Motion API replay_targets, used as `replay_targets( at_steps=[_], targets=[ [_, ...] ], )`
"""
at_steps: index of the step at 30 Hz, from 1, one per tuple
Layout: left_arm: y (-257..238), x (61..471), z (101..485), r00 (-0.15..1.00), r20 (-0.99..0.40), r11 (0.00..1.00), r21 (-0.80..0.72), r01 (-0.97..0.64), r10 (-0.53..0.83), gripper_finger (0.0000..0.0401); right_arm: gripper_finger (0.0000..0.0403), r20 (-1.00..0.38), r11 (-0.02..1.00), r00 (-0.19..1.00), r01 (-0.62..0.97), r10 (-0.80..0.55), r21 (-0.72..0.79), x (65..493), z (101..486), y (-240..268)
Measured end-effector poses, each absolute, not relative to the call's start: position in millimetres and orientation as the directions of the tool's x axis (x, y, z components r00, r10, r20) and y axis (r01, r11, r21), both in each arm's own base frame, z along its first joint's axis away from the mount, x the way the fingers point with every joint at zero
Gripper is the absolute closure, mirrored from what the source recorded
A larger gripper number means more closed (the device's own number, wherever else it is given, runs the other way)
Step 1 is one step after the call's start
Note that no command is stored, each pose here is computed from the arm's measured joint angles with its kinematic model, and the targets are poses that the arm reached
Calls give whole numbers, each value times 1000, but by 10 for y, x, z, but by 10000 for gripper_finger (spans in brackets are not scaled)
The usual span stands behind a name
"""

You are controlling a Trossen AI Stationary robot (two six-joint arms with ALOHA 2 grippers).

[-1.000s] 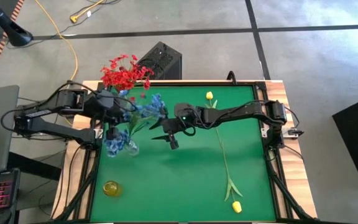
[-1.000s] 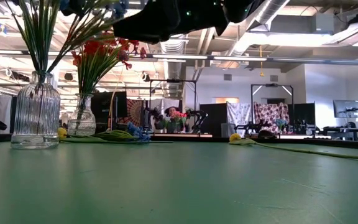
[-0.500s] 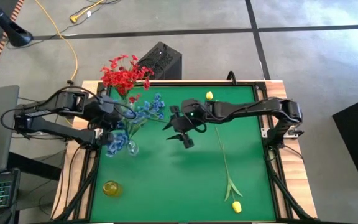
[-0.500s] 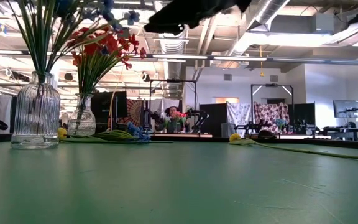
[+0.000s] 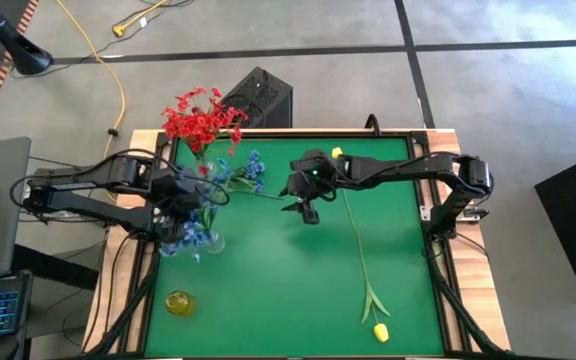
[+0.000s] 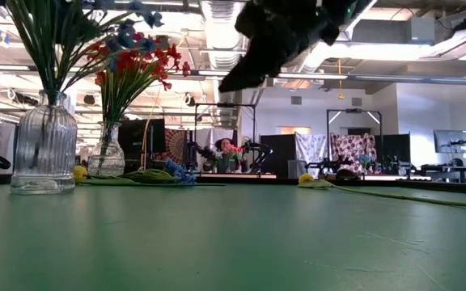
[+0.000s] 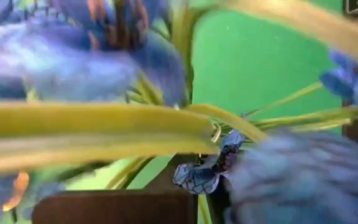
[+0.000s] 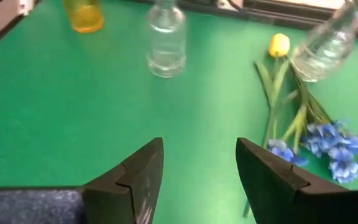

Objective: Sort flowers into vase by color
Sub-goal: Put the bottom blue flowers into the bottom transparent vase

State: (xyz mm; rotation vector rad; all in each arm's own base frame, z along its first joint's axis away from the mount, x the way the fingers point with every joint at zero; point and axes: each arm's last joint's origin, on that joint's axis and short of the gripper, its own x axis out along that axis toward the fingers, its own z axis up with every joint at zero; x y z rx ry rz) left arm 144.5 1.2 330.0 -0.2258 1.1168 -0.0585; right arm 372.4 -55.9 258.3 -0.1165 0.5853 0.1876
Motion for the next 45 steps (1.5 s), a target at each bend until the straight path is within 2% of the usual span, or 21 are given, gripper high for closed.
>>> replay_targets(
  at_steps=[10, 20, 27, 35, 45],
  targets=[
    [15, 1448, 3308, 448, -881, 980, -193, -50, -151, 388, 184, -541, 980, 829, -193, 139, -44, 3712, 2508, -580],
    [15, 1436, 3316, 439, -886, 972, -213, -98, -150, 284, 184, -537, 980, 832, -193, 139, -46, 3715, 2513, -580],
    [11, 1322, 3585, 440, -886, 966, -224, -131, -146, 228, 185, -537, 980, 832, -192, 138, -46, 3713, 2512, -586],
    [-2, 1116, 3785, 372, -914, 925, -271, -266, -161, 220, 185, -538, 979, 832, -196, 138, -52, 3714, 2511, -585],
    [-35, 1148, 3782, 356, -890, 895, -379, -235, -284, 234, 185, -538, 978, 832, -201, 138, -59, 3715, 2511, -583]
  ],
)
